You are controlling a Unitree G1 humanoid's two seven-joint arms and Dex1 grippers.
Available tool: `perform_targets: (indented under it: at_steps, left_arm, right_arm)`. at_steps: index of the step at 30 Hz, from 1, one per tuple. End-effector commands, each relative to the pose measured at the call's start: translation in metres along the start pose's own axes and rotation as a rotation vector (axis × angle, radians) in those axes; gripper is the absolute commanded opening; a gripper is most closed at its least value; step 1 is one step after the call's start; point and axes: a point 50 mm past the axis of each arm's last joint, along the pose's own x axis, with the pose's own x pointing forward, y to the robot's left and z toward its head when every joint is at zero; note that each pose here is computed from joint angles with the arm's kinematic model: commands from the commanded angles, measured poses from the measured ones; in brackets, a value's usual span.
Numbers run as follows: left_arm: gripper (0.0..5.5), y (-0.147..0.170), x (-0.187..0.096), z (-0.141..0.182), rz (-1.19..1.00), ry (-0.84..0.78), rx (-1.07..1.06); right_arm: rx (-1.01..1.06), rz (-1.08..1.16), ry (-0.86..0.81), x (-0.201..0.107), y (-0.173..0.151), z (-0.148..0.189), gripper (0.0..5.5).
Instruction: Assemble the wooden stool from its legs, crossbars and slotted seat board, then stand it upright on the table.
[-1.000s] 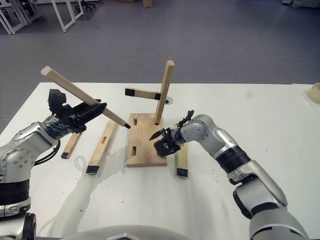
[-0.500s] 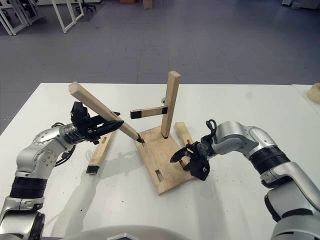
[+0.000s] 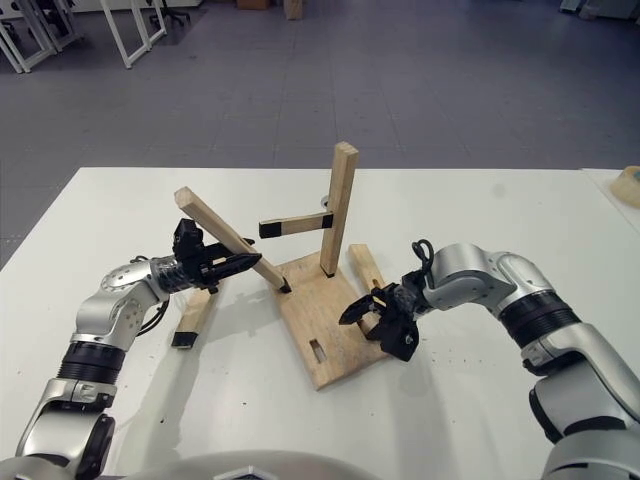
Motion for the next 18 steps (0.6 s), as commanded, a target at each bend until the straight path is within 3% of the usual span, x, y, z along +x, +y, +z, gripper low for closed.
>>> perform_targets:
  at_steps: [1,18]
  left_arm:
    - [2.04,0.000,-0.002,-0.015,-0.010,0.155,-0.008]
    - [2.04,-0.005,0.019,-0.022,0.030,0.400,-0.117]
  right_arm:
    - [0.024,0.022,-0.014,0.010,0.004,0.002,3.32]
    - [0.075,-0.036,-0.005,0.019,0.000,0.007,3.32]
